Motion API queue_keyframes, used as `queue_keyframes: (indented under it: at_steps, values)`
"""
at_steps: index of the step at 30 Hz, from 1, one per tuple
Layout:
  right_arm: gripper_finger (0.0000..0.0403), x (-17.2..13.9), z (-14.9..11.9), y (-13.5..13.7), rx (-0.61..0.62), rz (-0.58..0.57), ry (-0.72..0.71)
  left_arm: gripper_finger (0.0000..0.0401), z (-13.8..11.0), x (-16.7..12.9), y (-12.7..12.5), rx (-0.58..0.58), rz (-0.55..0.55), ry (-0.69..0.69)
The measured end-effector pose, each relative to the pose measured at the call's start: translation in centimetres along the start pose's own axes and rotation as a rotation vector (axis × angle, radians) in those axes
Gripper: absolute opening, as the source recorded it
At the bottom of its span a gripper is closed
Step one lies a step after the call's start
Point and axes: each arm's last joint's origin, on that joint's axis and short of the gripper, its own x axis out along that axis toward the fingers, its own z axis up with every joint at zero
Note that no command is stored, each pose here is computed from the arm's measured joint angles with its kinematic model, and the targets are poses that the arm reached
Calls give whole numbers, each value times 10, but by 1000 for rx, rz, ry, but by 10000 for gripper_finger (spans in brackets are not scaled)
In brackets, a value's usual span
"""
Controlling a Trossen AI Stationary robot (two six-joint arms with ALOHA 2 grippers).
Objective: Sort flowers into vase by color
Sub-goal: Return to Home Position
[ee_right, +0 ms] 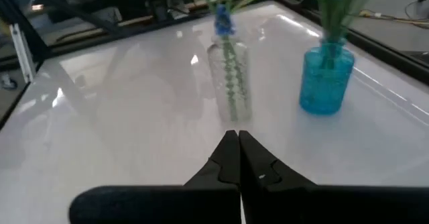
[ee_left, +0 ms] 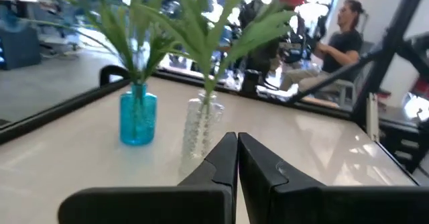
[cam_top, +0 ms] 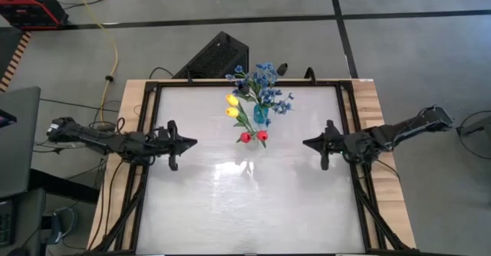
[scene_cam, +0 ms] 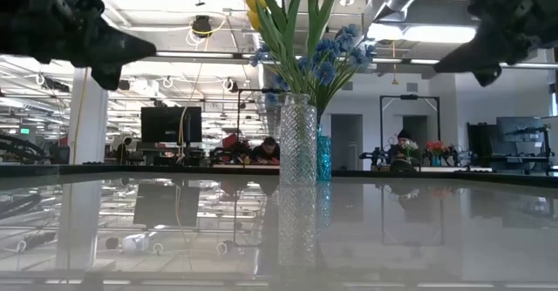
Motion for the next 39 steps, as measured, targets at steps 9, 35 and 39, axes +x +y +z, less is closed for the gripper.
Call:
queue_keyframes:
  at_steps: [9, 35, 39]
  values:
    - [20, -11, -36, -20, -1, 106, -142, 0, 1, -11, 6, 22, 52, -115]
    - [18, -4, -45, -43, -4, 261, -320, 0, 4, -13, 6, 63, 33, -143]
    - [26, -3, -45, -45, 20, 240, -322, 0, 0, -13, 7, 93, 33, -104]
